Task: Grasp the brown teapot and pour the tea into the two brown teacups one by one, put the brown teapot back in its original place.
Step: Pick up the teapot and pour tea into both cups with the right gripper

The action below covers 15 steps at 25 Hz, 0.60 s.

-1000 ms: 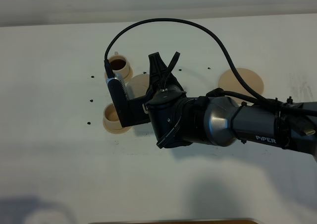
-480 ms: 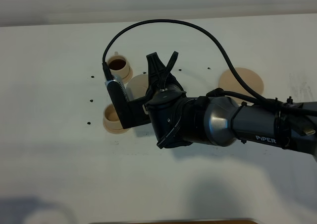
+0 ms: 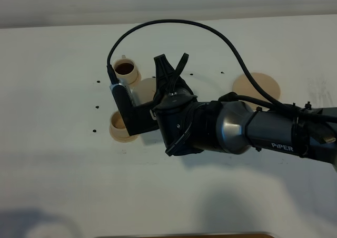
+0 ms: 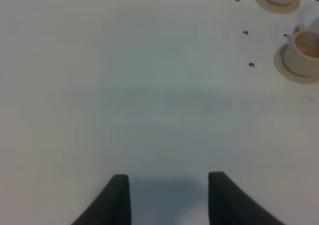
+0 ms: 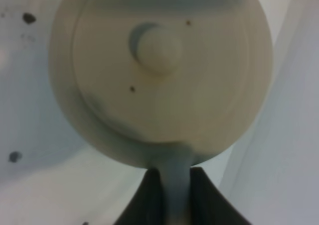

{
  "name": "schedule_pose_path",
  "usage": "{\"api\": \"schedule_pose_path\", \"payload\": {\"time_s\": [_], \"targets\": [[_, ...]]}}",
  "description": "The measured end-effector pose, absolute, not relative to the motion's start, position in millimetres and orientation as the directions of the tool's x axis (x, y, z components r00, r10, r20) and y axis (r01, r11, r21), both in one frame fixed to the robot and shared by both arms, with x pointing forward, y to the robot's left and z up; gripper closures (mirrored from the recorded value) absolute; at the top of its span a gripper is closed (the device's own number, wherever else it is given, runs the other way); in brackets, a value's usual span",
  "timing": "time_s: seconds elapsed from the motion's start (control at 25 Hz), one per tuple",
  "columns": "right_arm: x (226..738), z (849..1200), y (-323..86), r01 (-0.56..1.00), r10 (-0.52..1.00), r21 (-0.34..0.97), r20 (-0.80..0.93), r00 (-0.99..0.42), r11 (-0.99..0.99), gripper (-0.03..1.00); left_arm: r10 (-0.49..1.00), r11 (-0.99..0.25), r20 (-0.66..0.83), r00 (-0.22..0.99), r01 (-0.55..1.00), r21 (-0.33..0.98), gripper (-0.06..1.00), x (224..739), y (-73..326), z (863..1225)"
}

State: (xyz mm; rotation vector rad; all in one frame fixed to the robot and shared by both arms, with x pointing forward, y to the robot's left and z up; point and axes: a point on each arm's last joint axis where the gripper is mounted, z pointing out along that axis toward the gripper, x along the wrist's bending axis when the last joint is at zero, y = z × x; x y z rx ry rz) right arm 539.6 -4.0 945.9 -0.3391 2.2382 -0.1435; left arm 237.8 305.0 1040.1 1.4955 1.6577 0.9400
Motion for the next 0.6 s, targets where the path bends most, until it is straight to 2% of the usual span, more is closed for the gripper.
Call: {"api": "schedule_pose_path", "payload": {"time_s": [0.6], "targets": [[541,935,-1,-0.223,-0.329,-0.241,-0.72,-0.611,0.944,0.88,0.996,0.068,-0.031,-0.084,0.485,0.872,0.51,238,305,1040]]}}
